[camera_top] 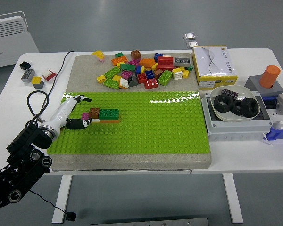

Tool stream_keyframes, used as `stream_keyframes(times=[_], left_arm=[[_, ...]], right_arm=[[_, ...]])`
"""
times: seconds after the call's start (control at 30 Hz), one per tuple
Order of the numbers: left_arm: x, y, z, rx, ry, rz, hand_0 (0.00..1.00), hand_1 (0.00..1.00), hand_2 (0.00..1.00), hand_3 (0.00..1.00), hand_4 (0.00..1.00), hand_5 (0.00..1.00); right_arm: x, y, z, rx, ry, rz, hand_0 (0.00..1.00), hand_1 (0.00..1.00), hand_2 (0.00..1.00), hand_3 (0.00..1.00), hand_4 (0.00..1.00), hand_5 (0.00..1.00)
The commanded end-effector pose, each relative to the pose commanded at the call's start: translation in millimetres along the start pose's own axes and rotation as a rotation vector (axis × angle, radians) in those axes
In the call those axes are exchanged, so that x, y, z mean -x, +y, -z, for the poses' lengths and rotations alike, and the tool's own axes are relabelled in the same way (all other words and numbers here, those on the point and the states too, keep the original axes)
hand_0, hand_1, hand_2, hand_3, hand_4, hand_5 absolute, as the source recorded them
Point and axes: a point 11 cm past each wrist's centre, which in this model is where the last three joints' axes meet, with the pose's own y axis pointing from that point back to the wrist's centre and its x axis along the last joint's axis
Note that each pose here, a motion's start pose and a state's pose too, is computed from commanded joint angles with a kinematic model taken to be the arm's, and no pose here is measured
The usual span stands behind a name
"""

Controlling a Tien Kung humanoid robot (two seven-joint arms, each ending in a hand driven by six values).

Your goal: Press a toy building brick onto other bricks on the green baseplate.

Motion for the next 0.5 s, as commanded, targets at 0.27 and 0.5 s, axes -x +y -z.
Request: stream_keyframes(times=[0.27,0.5], left_arm=[[1.9,18.4,-21.7,0.033,-0.144,-0.046,0.976,0.982,0.998,0.780,0.930,0.800],[10.6,17.6,-17.0,0.024,-0.224,-0.055,0.977,0.979,0.998,0.769,0.926,0.853]], right_arm=[[-0.9,-0.1,-3,0.008,0.006,-0.002,0.514,0.701,0.684,0.755,0.808,0.799],[-0.6,-0.1,-4,0.010,0.006,-0.002,0.514,0.698,0.683,0.756,0.808,0.799]])
